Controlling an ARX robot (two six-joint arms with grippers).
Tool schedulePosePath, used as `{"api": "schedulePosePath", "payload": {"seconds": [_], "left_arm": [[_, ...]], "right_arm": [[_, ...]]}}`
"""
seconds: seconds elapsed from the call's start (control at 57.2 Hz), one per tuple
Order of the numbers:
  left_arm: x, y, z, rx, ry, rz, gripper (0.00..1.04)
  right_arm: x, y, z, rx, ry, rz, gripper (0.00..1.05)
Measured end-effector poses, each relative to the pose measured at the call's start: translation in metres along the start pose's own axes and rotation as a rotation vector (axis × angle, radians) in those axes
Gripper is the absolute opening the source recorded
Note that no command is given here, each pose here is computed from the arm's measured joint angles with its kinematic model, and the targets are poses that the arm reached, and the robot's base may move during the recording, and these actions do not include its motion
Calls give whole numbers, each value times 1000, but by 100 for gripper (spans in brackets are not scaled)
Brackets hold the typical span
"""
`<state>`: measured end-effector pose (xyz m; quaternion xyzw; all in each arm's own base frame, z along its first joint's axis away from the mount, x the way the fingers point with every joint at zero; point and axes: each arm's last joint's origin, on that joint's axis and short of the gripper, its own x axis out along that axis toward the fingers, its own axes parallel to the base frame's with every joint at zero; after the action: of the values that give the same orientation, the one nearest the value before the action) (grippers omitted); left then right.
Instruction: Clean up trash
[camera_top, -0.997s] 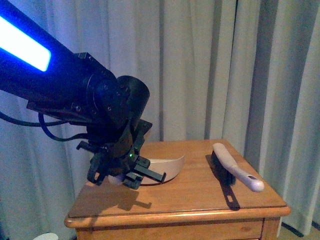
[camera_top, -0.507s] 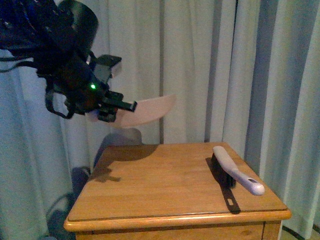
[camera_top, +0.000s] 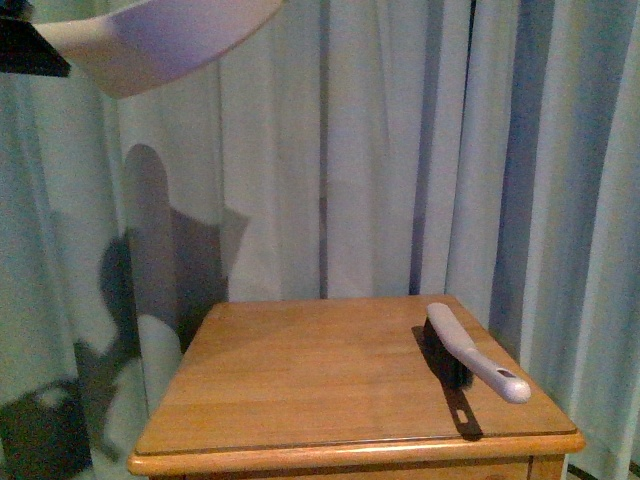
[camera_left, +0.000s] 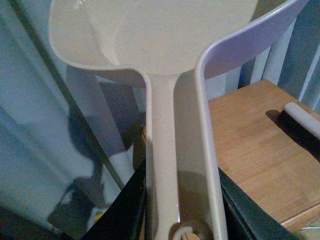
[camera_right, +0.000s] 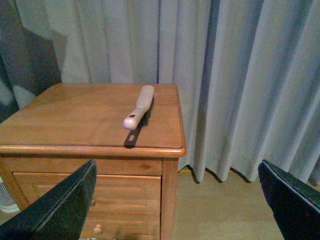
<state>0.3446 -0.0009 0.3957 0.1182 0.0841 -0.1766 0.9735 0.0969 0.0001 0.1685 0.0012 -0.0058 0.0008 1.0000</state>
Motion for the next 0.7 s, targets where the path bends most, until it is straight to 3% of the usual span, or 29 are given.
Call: {"api": "schedulePosePath", "payload": {"seconds": [0.28, 0.385, 0.507, 0.699], "left_arm": [[-67, 0, -15, -5, -65, -21, 29], [-93, -12, -22, -12, -89, -62, 29], [-139, -44, -38, -31, -116, -170, 29], [-170, -66, -64, -48, -109, -203, 29]], "right_arm": [[0, 0, 0, 0, 0, 0, 97], [0, 0, 0, 0, 0, 0, 97], [0, 0, 0, 0, 0, 0, 97], [0, 0, 0, 0, 0, 0, 97]]}}
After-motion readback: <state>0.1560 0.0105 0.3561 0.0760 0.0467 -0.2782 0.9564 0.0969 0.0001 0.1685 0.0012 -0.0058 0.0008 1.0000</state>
